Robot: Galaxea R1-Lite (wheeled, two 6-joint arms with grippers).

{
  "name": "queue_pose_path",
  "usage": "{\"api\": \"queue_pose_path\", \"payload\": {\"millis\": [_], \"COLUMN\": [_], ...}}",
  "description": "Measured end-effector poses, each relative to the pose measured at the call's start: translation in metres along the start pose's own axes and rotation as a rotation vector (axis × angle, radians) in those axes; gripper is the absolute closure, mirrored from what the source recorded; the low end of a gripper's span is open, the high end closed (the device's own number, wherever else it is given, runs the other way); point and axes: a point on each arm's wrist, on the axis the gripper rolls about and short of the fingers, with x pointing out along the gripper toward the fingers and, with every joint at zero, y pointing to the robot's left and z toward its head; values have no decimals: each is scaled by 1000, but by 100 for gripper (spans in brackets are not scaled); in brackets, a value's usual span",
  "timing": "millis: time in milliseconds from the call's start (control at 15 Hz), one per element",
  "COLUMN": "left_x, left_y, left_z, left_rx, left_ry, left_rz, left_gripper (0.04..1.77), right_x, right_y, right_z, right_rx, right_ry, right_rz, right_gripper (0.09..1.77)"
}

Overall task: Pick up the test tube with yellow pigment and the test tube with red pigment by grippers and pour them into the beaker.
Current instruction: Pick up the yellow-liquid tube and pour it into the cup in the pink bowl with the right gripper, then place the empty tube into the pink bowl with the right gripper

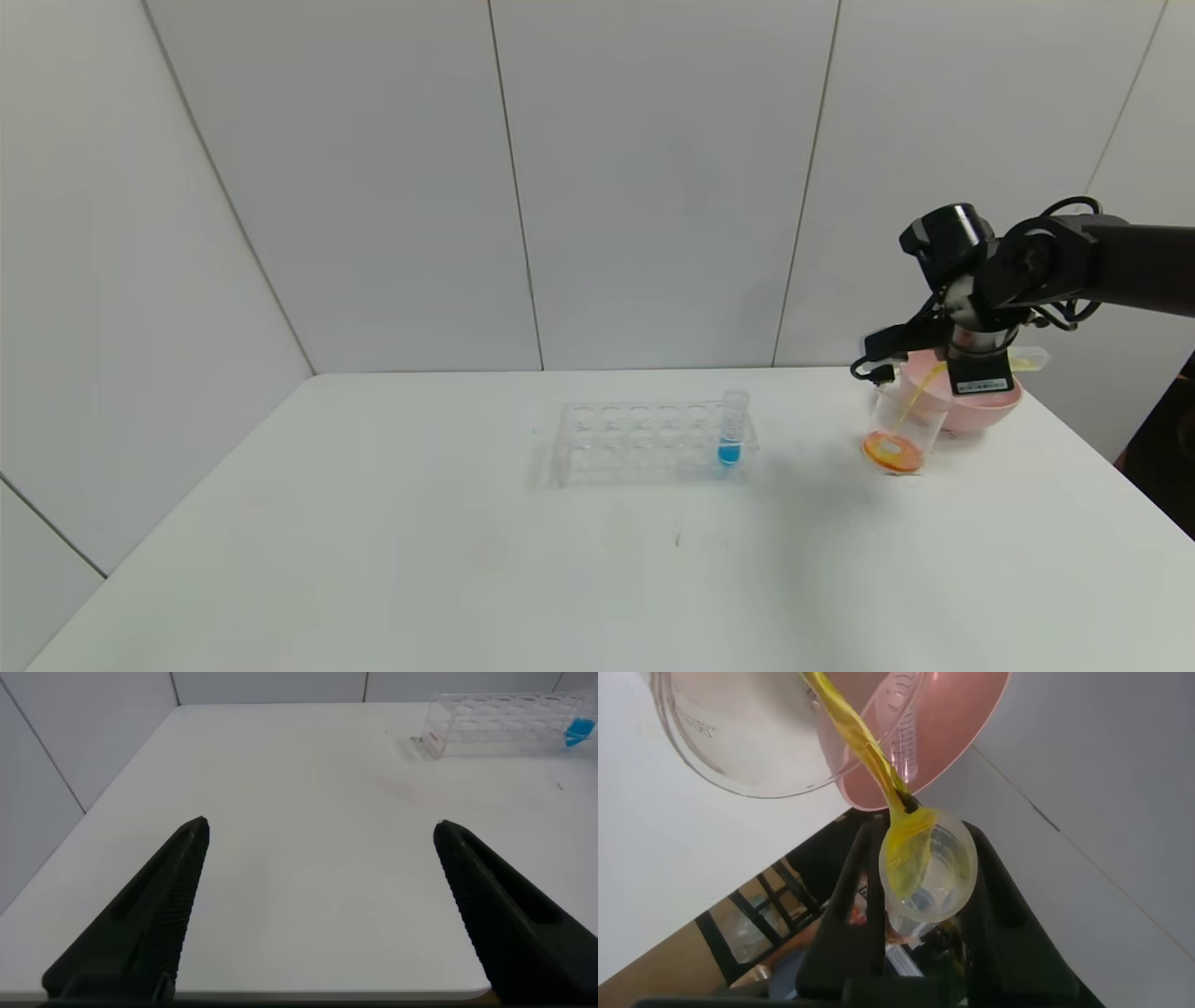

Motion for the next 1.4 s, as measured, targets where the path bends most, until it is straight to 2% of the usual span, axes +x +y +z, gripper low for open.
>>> {"api": "queue_pose_path", "payload": {"millis": [600,1400], "left_x": [0,0], "left_y": [0,0], "left_z": [0,0], "left_rx": [0,0], "left_ry": [0,0], "left_rz": [0,0], "left_gripper": [9,9], "right_x": [-4,-13], "right_y": [1,4], "right_z": [8,17], "right_rx": [-59,-110], "right_ry": [90,105], "right_rz": [-29,-35], "right_gripper": [134,134]}}
